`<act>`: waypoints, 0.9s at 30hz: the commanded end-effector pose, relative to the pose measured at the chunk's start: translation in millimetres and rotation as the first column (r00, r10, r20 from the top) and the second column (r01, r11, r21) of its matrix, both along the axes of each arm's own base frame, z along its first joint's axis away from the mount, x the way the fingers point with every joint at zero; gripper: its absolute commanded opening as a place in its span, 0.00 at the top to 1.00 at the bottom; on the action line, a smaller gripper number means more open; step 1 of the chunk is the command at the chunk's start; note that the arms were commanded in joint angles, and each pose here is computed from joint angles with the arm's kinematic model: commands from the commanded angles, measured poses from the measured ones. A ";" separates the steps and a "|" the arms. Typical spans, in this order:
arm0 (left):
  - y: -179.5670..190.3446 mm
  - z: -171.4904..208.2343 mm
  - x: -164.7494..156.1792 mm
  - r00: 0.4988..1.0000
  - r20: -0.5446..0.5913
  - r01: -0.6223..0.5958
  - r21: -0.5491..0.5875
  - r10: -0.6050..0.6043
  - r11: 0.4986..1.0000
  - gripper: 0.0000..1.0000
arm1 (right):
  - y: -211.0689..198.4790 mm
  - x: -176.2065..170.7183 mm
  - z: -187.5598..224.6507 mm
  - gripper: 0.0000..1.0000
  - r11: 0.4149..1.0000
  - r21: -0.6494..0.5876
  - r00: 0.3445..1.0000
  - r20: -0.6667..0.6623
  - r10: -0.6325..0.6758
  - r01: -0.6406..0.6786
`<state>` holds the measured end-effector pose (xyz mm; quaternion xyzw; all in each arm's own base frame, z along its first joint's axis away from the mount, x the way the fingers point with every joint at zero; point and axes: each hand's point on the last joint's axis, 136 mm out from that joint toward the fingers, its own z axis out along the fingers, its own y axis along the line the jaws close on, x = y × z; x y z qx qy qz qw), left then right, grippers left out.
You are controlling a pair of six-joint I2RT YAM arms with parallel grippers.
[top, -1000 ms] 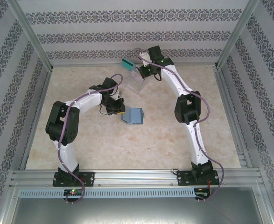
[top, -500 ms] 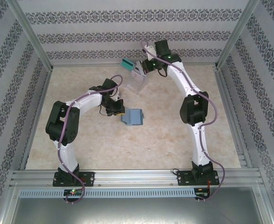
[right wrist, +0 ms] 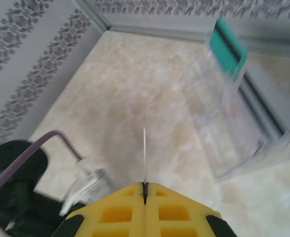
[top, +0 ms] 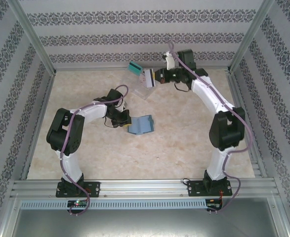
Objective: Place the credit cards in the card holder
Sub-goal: Place the card holder at the center of the table, then insert the credit card into the card slot.
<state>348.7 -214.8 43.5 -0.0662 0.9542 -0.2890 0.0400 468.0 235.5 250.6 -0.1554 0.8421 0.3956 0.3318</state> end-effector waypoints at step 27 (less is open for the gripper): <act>-1.7 -21.1 -24.1 1.000 0.005 -0.002 -0.072 0.002 0.997 1.00 | 39.7 -134.4 -180.1 1.00 0.992 0.127 0.873 -0.487 0.038 0.028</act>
